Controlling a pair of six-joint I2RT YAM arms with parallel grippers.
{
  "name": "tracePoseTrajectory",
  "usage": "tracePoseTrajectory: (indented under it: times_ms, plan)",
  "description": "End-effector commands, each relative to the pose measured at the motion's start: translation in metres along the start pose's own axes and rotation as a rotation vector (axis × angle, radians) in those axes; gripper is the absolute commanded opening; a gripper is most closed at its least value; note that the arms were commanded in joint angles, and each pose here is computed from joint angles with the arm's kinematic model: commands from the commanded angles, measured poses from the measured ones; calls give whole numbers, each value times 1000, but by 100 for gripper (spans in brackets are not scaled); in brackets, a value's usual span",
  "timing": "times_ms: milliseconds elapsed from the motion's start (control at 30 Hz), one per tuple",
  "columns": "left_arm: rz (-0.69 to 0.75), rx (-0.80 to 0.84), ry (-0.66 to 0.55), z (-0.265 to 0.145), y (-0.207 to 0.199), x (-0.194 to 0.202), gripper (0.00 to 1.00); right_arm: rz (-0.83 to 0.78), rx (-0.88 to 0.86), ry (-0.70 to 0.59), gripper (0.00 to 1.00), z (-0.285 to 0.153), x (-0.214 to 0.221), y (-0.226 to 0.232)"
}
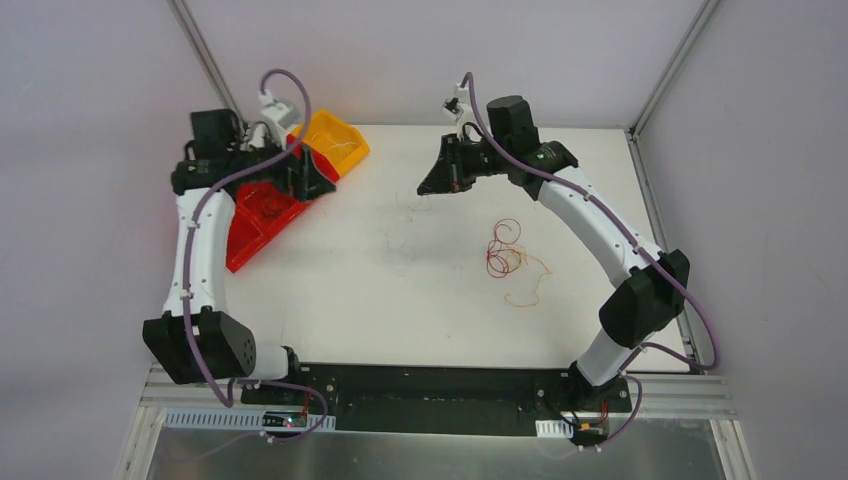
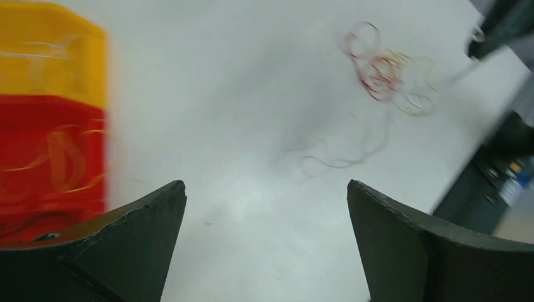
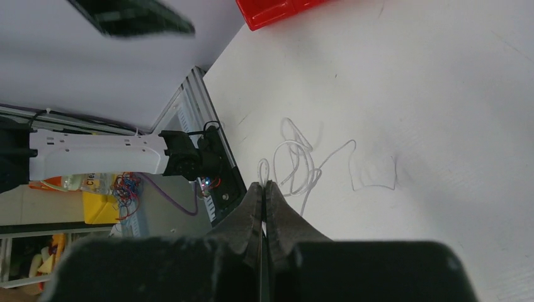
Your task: Untangle the cables
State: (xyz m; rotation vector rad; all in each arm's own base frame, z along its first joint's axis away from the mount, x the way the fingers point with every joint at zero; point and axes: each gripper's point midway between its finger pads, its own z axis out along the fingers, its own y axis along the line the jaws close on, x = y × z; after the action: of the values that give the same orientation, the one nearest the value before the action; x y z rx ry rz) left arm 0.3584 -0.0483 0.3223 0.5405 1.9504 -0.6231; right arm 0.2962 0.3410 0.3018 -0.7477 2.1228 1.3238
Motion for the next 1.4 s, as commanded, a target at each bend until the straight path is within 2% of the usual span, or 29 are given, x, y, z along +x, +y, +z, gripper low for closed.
tracePoseTrajectory:
  times_ms: [0,100,333,467,533,600,700,733,800,867,900,1033,1067,1100,1133,1200,1333,1367]
  plan:
    - [-27,354,45,29,-100,43,99,41,-59,-43,0,-1,-10,17]
    - [6,391,22,51,-136,51,99,42,-86,-28,0,5,-6,23]
    - [94,339,-84,96,-152,43,99,35,-117,-27,0,15,-5,39]
    - [192,354,-110,112,-165,53,99,43,-124,-50,0,18,-12,45]
    - [234,348,-115,119,-170,62,95,58,-127,-75,0,19,-19,48]
    - [248,331,-126,126,-172,66,88,71,-134,-94,0,20,-26,50]
    - [241,307,-140,132,-171,63,69,91,-144,-113,0,21,-34,54]
    - [228,297,-143,132,-170,61,61,94,-145,-116,0,21,-36,54]
    - [211,291,-141,127,-170,60,38,98,-141,-124,0,17,-39,52]
    - [210,283,-144,117,-171,58,6,121,-118,-139,0,12,-42,41]
    - [203,266,-149,111,-170,55,0,130,-95,-155,0,7,-45,32]
    - [106,222,-136,89,-149,40,0,189,15,-185,2,-9,-44,-13]
    - [80,197,-121,87,-137,36,0,206,28,-185,13,-12,-43,-21]
    - [55,168,-106,85,-124,31,0,217,38,-186,27,-15,-43,-28]
    - [28,124,-89,85,-105,27,0,224,48,-187,46,-17,-42,-34]
    - [-4,29,-62,86,-68,14,0,221,80,-195,71,-22,-42,-43]
    - [-63,-144,-104,91,13,-30,0,219,159,-231,97,-32,-48,-65]
    - [-59,-172,-122,96,31,-46,0,216,176,-234,99,-35,-48,-69]
